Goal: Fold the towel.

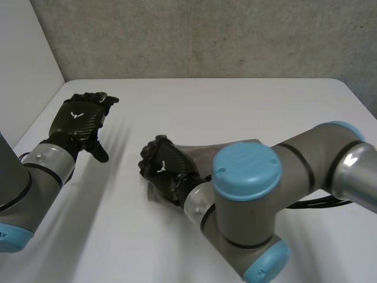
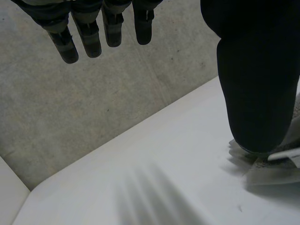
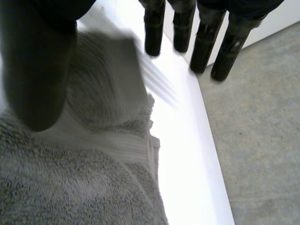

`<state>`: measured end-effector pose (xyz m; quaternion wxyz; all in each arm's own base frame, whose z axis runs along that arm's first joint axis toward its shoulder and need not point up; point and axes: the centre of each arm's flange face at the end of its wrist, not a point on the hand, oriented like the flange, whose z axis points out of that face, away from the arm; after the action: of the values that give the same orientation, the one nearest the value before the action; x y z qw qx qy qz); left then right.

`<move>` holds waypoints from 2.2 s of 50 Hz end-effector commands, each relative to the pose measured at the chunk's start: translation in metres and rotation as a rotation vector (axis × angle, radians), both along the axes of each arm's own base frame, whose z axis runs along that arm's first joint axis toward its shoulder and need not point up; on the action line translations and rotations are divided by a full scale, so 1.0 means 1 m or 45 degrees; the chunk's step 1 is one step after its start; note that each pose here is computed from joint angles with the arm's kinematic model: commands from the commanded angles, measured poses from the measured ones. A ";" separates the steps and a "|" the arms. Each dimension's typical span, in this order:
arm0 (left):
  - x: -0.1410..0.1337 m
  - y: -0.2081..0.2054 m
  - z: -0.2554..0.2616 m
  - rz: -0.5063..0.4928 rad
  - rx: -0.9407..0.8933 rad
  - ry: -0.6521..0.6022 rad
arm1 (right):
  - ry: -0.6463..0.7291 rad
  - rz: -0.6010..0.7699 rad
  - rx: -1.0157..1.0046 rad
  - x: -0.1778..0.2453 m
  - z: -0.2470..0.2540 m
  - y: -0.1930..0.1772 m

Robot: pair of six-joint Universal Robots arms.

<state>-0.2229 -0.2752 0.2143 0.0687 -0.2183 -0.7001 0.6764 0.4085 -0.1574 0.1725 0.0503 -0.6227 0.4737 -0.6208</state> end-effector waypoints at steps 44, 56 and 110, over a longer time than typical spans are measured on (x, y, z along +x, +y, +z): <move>-0.004 0.004 -0.004 -0.020 0.019 -0.005 | -0.130 -0.393 0.023 -0.083 0.018 -0.077; -0.005 0.008 -0.007 -0.028 0.032 -0.010 | -0.176 -0.569 0.296 -0.108 -0.001 -0.070; -0.008 0.008 0.012 -0.024 0.068 0.242 | -0.361 -0.676 0.485 -0.170 -0.013 -0.109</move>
<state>-0.2308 -0.2661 0.2230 0.1456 -0.1594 -0.7090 0.6714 0.2251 -0.2514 0.1322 0.0697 -0.3588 0.7463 -0.5563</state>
